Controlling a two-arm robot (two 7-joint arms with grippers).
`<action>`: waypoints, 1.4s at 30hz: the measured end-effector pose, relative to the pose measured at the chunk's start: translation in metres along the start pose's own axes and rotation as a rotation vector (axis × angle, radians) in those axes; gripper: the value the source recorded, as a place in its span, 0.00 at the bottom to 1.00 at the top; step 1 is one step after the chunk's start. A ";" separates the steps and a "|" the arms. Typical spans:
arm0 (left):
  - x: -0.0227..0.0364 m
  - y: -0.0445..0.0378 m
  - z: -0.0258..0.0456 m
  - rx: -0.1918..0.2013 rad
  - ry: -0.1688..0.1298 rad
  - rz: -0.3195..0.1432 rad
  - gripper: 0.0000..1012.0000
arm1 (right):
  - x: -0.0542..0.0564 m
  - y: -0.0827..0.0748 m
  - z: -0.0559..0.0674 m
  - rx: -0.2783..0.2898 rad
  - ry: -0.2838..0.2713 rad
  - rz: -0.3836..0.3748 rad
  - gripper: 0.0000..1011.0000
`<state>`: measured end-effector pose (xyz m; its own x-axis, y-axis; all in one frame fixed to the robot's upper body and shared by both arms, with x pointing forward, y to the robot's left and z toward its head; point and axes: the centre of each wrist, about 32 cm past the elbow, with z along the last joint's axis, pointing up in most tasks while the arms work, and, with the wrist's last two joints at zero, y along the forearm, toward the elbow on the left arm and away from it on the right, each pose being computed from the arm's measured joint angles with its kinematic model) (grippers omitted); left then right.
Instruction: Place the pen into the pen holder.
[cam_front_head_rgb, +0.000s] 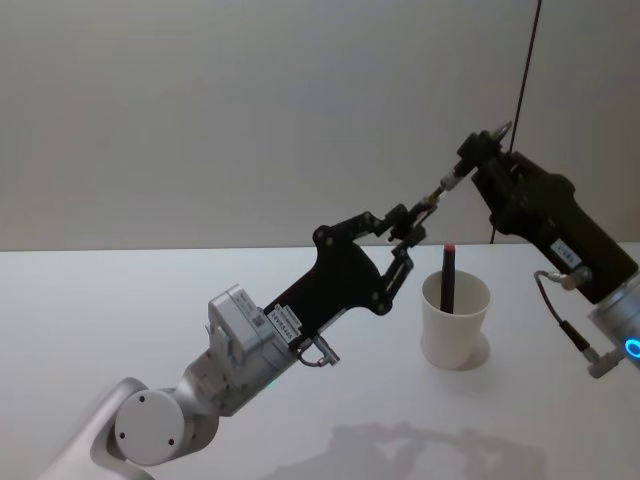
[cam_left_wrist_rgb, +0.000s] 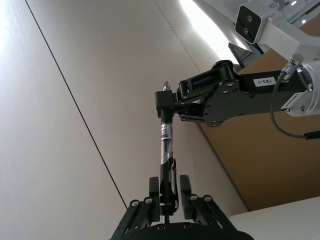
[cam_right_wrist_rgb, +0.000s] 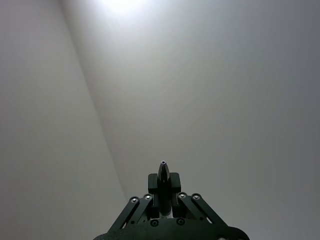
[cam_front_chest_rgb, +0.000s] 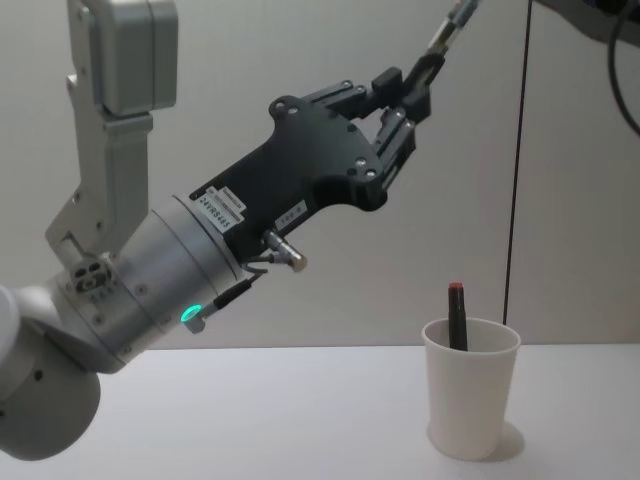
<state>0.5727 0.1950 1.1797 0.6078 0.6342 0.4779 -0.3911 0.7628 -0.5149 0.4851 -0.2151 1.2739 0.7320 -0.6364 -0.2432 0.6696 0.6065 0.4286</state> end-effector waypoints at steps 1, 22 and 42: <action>0.0000 0.0000 0.0000 0.000 0.000 0.000 0.26 | 0.000 0.000 0.000 0.000 0.000 0.000 0.11; 0.0000 0.0000 0.0000 0.000 0.000 0.000 0.91 | -0.001 -0.001 0.004 0.012 -0.005 -0.003 0.11; 0.0000 0.0000 0.0000 0.000 0.000 0.000 0.99 | 0.005 -0.003 -0.002 0.015 -0.142 -0.152 0.11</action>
<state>0.5727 0.1950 1.1797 0.6079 0.6342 0.4778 -0.3912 0.7628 -0.5149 0.4877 -0.2190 1.2695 0.5969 -0.7815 -0.1816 0.7685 0.4918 0.4094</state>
